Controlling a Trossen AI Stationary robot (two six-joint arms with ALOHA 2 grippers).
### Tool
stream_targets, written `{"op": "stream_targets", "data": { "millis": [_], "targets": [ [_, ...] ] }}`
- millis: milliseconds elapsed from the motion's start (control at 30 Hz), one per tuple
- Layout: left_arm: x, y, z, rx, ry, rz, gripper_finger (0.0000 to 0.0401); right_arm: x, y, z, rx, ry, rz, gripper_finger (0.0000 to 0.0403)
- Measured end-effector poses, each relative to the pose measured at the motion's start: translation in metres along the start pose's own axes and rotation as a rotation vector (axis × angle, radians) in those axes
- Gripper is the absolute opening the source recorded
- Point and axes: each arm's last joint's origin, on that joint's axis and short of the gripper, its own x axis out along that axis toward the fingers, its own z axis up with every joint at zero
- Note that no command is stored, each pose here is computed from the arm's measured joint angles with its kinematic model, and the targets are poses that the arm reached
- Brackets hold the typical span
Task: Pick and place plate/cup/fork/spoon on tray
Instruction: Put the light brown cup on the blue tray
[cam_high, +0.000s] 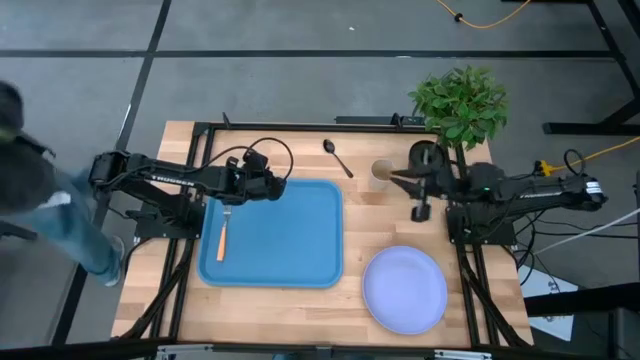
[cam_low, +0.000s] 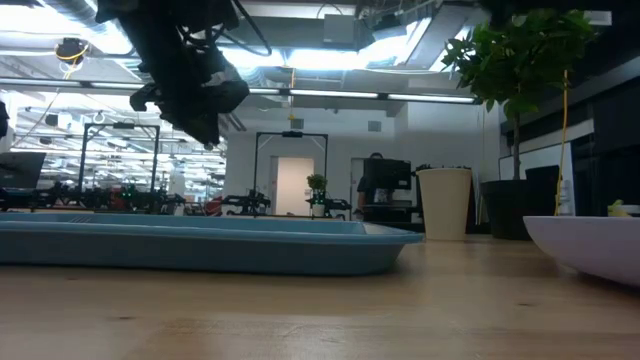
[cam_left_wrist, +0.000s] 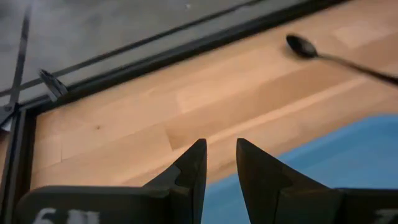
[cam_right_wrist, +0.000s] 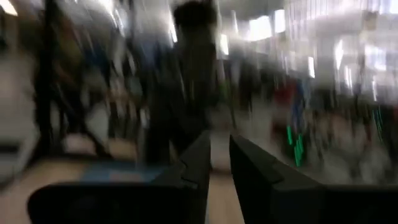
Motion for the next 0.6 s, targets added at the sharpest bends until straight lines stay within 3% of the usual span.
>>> {"op": "stream_targets", "data": {
  "millis": [133,467,600],
  "targets": [
    [0.000,0.000,-0.001,0.018,0.018,-0.007,0.0080,0.005,0.001,-0.014,0.081,0.281,-0.059,0.0067],
    [-0.002,-0.020,0.014,0.158,-0.083,-0.194,0.0080,0.013,0.004,-0.039,-0.034,0.499,-0.158,0.0067],
    [-0.003,-0.031,0.028,0.208,-0.173,-0.322,0.0080,0.012,0.005,-0.048,0.057,0.581,-0.180,0.0067]
  ]
}}
